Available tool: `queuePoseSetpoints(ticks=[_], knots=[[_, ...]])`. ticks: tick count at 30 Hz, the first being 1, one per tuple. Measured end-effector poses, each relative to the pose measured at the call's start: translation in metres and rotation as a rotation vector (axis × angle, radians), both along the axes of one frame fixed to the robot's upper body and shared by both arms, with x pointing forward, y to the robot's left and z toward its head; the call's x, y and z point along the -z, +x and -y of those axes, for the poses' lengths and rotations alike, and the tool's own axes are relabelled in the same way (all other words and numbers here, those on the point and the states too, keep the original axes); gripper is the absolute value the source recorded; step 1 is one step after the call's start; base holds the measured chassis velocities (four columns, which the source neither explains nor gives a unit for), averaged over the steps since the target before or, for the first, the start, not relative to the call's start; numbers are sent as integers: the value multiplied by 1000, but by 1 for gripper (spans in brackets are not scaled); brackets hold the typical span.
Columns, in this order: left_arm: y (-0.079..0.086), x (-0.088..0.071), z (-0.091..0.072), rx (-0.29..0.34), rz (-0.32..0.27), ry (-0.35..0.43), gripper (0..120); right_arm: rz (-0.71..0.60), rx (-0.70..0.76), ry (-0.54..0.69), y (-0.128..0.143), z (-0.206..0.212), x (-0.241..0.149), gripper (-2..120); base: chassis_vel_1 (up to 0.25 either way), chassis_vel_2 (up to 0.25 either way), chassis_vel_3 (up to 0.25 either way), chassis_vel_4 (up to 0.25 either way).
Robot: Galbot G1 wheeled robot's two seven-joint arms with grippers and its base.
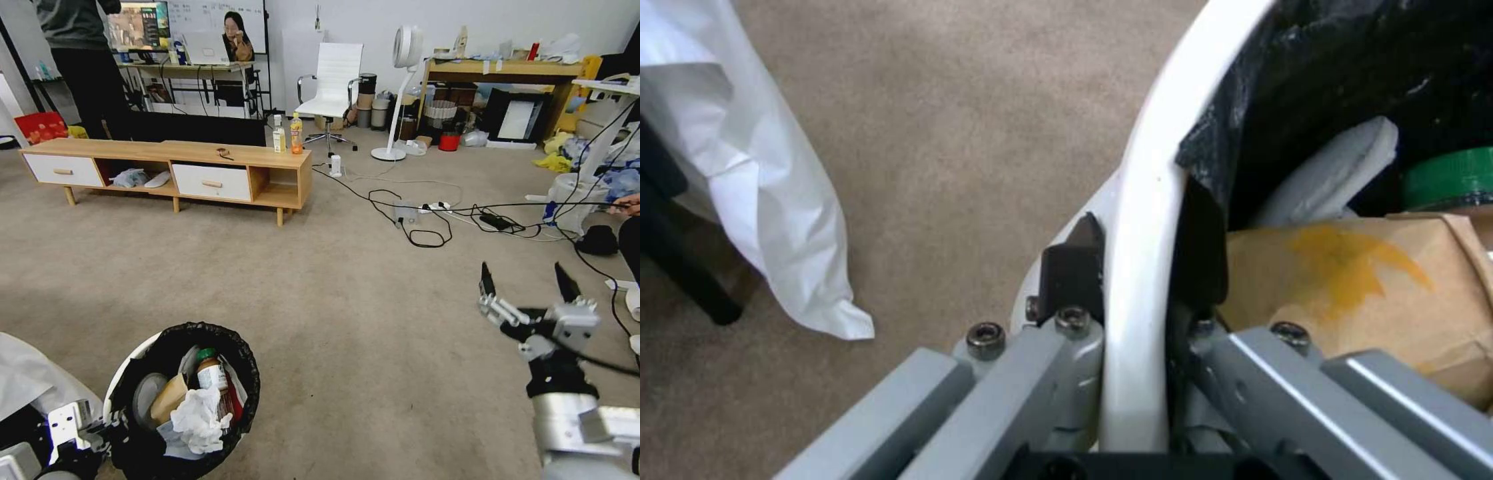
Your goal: Pick up the trash bin and place the garbage on the floor into it.
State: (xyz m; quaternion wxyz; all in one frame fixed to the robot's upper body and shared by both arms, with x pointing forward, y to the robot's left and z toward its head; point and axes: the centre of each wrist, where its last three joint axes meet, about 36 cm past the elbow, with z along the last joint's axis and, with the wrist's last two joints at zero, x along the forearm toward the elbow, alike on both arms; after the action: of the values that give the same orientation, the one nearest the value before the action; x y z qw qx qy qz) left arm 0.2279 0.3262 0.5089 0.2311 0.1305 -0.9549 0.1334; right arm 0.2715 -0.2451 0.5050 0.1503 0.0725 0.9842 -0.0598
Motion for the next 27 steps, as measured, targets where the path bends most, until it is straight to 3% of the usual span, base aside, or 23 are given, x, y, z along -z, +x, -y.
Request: queuePoseSetpoints(ticks=[11, 27], knots=[[-1, -1, 1, 14, 2, 0, 1, -60, 41, -9, -11, -9, 26, 100, 0, 0, 0, 0], [-1, -2, 3, 19, 7, -9, 1, -50, 26, -25, -11, -8, 33, 100, 0, 0, 0, 0]])
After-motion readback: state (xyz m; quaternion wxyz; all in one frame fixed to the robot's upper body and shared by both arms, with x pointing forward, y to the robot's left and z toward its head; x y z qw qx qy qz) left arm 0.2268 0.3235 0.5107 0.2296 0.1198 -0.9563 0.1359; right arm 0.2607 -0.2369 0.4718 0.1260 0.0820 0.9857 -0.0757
